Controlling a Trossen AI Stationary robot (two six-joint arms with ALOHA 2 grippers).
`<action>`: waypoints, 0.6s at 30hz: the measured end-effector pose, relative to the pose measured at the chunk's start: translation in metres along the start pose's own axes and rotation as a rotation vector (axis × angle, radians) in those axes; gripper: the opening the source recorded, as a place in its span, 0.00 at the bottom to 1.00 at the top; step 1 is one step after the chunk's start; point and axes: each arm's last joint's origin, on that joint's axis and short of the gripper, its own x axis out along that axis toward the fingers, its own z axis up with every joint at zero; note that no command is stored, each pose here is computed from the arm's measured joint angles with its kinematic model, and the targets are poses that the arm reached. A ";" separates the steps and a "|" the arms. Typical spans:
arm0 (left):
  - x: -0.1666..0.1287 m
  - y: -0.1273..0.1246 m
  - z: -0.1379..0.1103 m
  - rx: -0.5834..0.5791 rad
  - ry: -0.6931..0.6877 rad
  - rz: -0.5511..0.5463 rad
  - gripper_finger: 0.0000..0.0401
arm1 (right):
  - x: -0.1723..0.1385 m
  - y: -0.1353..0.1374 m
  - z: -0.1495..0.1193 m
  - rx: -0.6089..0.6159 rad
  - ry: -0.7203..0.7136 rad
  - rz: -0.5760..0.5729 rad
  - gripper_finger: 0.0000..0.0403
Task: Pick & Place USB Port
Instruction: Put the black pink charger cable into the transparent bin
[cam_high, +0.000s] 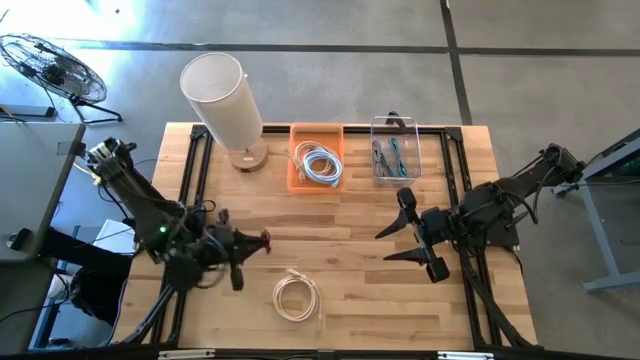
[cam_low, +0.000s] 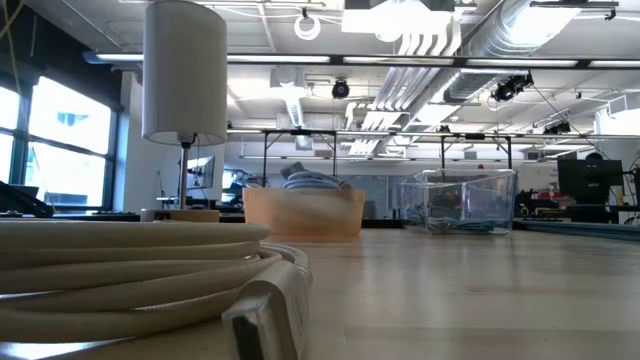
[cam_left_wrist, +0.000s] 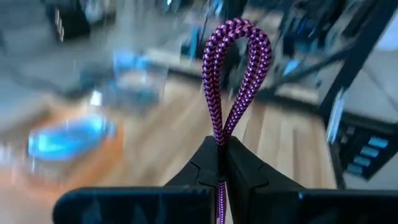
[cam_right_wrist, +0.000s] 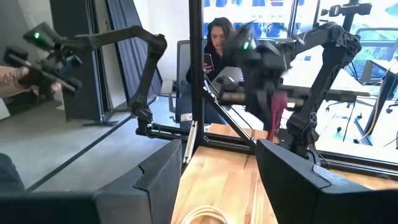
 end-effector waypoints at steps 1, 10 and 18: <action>-0.002 -0.001 0.007 0.024 -0.039 -0.008 0.01 | 0.000 0.000 0.000 0.000 -0.003 0.000 0.49; 0.007 -0.005 0.058 0.220 -0.295 -0.206 0.01 | 0.016 -0.002 0.000 -0.010 -0.062 -0.046 0.49; 0.042 0.017 0.088 0.300 -0.499 -0.386 0.01 | 0.043 -0.017 -0.006 -0.006 -0.111 -0.106 0.49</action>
